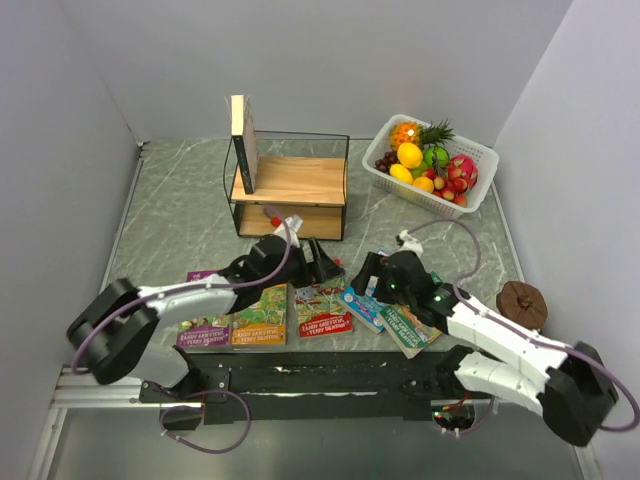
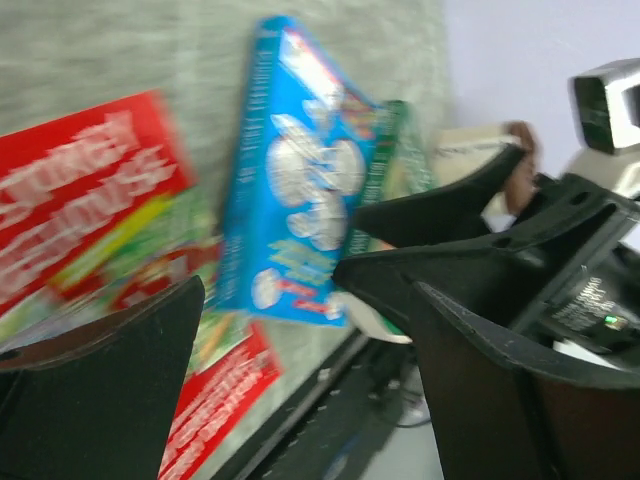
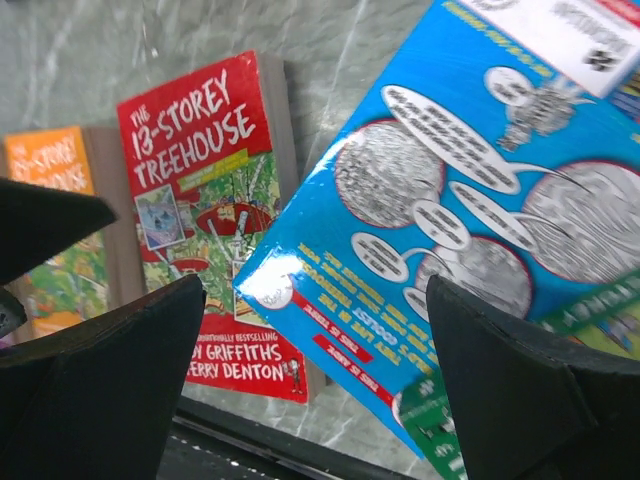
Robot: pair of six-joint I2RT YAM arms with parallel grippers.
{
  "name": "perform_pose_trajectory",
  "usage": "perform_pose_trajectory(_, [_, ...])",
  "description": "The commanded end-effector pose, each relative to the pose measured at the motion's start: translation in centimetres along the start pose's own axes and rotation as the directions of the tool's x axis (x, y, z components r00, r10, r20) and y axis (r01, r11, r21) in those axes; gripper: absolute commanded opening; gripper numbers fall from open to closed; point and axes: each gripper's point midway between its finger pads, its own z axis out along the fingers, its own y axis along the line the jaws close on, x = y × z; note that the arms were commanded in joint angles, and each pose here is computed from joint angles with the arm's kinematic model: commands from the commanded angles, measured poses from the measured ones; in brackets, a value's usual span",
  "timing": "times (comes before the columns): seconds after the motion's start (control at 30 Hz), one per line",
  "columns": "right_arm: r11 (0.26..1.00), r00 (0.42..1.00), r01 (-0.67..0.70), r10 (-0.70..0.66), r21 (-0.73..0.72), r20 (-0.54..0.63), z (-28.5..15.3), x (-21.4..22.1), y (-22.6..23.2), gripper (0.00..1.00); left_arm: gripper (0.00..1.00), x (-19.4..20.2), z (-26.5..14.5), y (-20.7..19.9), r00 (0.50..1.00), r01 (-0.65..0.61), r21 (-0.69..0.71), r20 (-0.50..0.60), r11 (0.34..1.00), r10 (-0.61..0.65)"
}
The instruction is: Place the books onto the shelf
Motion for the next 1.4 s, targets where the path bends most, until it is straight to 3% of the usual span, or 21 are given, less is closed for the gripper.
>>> perform_pose_trajectory(0.0, [0.993,0.993,-0.102,0.099,0.052,0.064,-1.0,-0.7,-2.2,0.99,0.89,1.1,1.0,-4.3,0.995,0.054,0.213,-0.089,0.976,-0.036])
perform_pose_trajectory(0.17, [0.989,0.991,-0.126,0.124,0.076,0.041,-0.7,0.0,-3.8,0.99,0.88,3.6,1.5,-1.9,0.985,0.097,0.190,-0.157,0.977,-0.068])
perform_pose_trajectory(0.3, [0.985,0.988,-0.153,0.152,0.083,0.013,0.2,1.0,-4.8,0.99,0.86,5.8,1.8,-2.3,0.970,0.120,0.231,-0.237,0.965,-0.064])
perform_pose_trajectory(0.5, [0.983,0.985,-0.163,0.167,0.081,-0.043,1.4,2.7,-5.2,0.99,0.84,9.1,3.6,-1.5,0.942,0.121,0.172,-0.331,0.978,-0.058])
perform_pose_trajectory(0.77, [0.983,0.983,-0.161,0.167,0.084,-0.078,2.0,3.5,-5.3,0.99,0.84,8.4,4.2,0.7,0.958,0.107,0.047,-0.273,0.993,-0.090])
perform_pose_trajectory(0.93, [0.982,0.984,-0.162,0.169,0.095,-0.063,2.0,3.5,-5.7,0.99,0.88,5.4,2.2,4.8,0.986,0.127,-0.233,-0.072,0.964,-0.147])
perform_pose_trajectory(1.1, [0.977,0.983,-0.181,0.180,0.112,0.018,1.1,2.3,-6.4,0.98,0.90,3.0,0.0,6.1,0.988,0.153,-0.323,0.073,0.934,-0.136])
perform_pose_trajectory(1.3, [0.958,0.983,-0.185,0.181,0.219,0.035,0.3,1.9,-8.3,0.99,0.91,4.0,2.2,5.3,0.995,0.076,-0.305,-0.039,0.949,-0.092])
perform_pose_trajectory(1.37, [0.949,0.979,-0.205,0.202,0.239,0.036,0.2,2.1,-8.7,0.99,0.90,4.5,2.9,4.2,0.992,0.082,-0.239,-0.070,0.967,-0.101])
